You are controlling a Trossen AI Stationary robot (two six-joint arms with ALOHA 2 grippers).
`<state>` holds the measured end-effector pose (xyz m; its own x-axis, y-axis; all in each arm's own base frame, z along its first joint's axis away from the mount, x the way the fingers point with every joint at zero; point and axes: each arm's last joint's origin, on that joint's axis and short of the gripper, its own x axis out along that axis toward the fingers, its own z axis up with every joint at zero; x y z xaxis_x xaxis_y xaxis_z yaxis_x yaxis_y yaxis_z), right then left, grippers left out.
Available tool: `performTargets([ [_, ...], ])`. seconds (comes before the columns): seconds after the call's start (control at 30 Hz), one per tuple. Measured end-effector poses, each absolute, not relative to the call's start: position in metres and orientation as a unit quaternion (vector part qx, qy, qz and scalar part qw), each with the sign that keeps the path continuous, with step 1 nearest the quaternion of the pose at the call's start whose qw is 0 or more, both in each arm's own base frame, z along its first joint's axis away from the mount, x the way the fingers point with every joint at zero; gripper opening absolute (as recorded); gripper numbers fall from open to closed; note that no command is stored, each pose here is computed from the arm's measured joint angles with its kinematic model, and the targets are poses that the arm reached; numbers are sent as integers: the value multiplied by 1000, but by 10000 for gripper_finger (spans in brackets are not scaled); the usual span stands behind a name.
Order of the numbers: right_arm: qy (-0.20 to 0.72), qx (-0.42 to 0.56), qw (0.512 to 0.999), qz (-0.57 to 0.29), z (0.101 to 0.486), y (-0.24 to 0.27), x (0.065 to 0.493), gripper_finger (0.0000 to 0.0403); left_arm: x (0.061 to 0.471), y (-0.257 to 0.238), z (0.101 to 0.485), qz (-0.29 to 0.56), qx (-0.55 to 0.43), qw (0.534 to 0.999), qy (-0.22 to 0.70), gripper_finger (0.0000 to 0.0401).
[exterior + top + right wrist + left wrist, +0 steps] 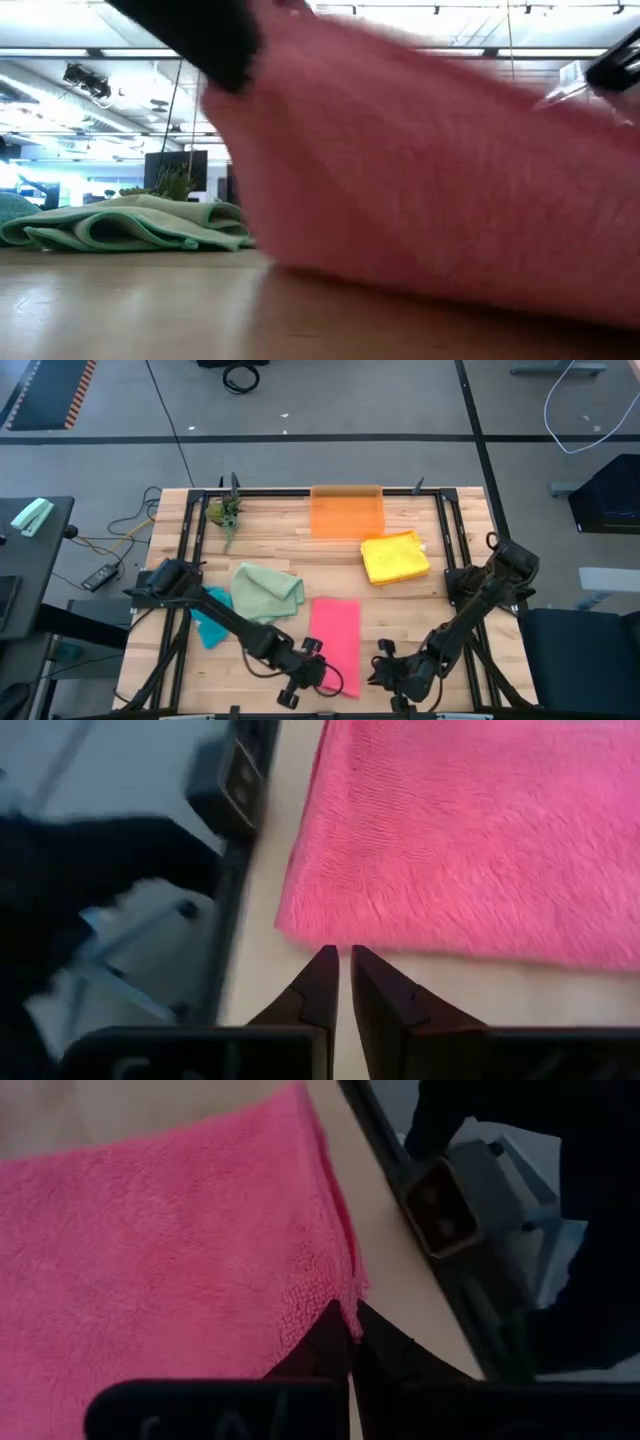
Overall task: Fold microfiber towels
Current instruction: Fold the pink microfiber cloth
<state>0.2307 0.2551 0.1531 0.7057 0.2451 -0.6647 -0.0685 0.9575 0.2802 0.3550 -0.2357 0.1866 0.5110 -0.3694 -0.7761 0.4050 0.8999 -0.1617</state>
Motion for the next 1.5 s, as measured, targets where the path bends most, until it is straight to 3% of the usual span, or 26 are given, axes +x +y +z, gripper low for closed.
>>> performTargets([
  [0.1,356,109,923,97,155,262,226,38,348,-244,194,-213,23,878,429,11],
  [0.33,293,-25,939,179,138,281,230,61,349,-242,193,-184,16,884,430,11],
  [0.53,271,-115,934,201,108,290,237,135,353,-237,193,-170,8,887,430,6],
  [0.8,275,-99,942,166,90,303,256,220,353,-233,192,-162,8,883,441,16],
  [0.97,279,-101,942,159,90,312,264,223,353,-232,192,-161,9,882,442,6],
  [1.17,281,-90,951,93,95,313,268,215,352,-232,191,-159,9,880,448,16],
  [1.5,281,-68,953,87,92,318,262,205,353,-229,191,-156,12,878,453,19],
])
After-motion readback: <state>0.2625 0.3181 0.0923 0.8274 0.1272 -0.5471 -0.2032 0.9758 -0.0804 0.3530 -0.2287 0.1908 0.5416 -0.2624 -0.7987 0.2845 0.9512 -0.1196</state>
